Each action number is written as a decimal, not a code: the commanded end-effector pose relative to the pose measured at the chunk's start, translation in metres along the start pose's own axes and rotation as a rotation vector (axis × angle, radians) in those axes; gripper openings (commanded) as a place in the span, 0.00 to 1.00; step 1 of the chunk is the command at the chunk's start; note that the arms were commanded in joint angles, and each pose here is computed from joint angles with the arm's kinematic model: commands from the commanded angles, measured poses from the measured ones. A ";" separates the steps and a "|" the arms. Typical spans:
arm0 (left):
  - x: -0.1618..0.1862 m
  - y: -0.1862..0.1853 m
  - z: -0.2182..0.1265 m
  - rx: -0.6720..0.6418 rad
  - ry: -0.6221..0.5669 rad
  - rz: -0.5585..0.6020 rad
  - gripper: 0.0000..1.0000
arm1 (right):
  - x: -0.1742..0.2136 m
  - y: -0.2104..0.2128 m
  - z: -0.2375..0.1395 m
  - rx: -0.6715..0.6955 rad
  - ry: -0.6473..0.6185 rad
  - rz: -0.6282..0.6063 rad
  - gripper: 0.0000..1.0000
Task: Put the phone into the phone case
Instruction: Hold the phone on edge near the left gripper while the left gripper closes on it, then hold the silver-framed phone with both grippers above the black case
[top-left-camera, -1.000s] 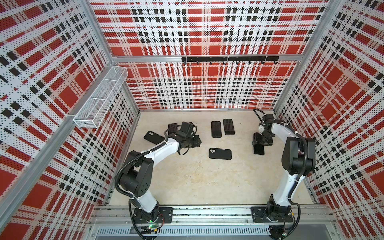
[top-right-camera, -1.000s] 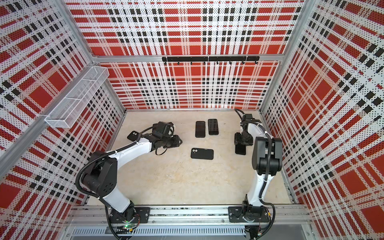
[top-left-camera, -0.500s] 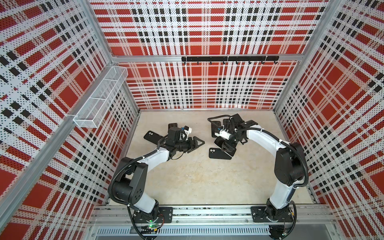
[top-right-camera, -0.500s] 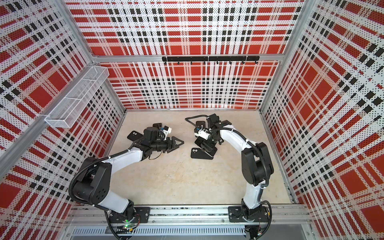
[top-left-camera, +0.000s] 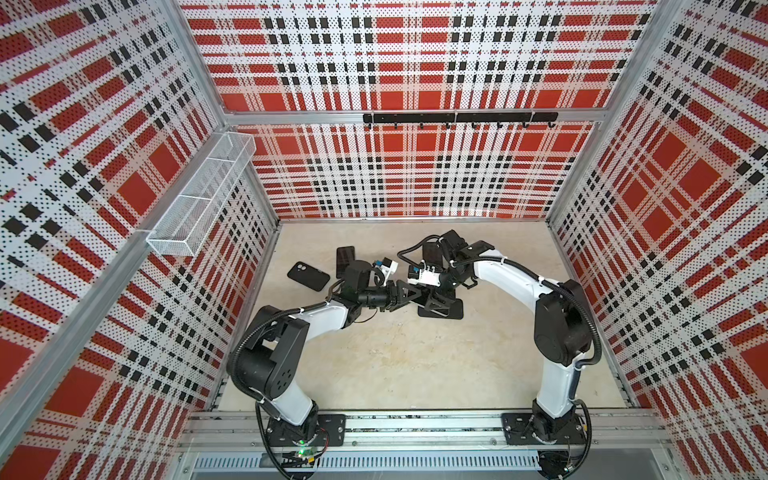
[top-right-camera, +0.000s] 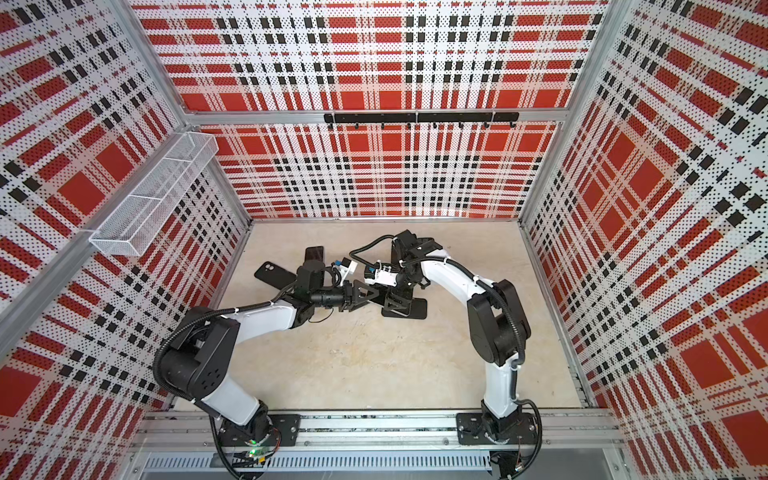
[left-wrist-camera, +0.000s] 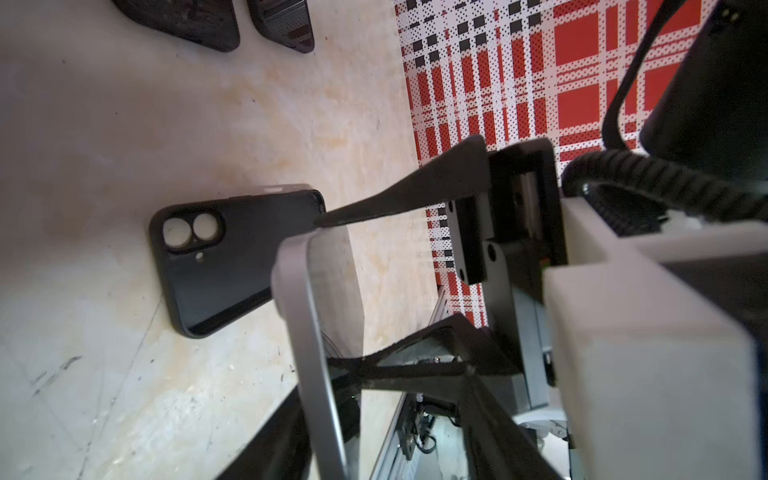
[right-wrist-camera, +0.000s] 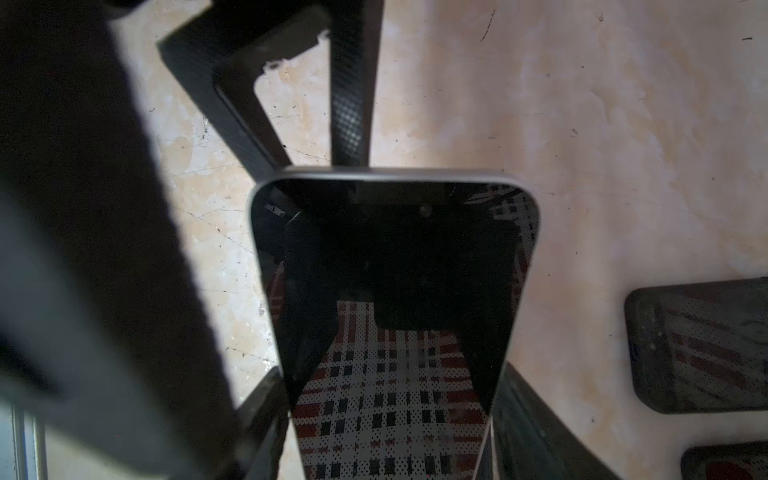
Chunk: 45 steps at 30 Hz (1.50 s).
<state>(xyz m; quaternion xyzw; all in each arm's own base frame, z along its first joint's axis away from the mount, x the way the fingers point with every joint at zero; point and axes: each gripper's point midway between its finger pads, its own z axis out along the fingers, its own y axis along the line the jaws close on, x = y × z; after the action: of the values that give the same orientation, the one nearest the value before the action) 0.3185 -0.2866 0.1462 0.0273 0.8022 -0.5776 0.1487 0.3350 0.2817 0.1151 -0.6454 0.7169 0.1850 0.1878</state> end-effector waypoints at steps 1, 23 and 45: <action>-0.001 0.000 0.002 0.018 -0.004 0.014 0.36 | -0.011 0.005 -0.005 -0.026 -0.041 -0.063 0.46; -0.024 -0.026 0.001 0.143 -0.214 0.114 0.00 | 0.024 -0.042 -0.126 0.257 -0.488 0.753 1.00; -0.011 -0.045 0.018 0.283 -0.208 0.054 0.00 | 0.052 -0.010 -0.102 -0.434 -0.799 1.133 0.55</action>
<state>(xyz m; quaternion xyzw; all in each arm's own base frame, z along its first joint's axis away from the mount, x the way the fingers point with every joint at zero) 0.3218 -0.3125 0.1658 -0.0077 0.7190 -0.6594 0.2195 0.3398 0.1772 0.1627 -0.0565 0.7890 0.5834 0.1840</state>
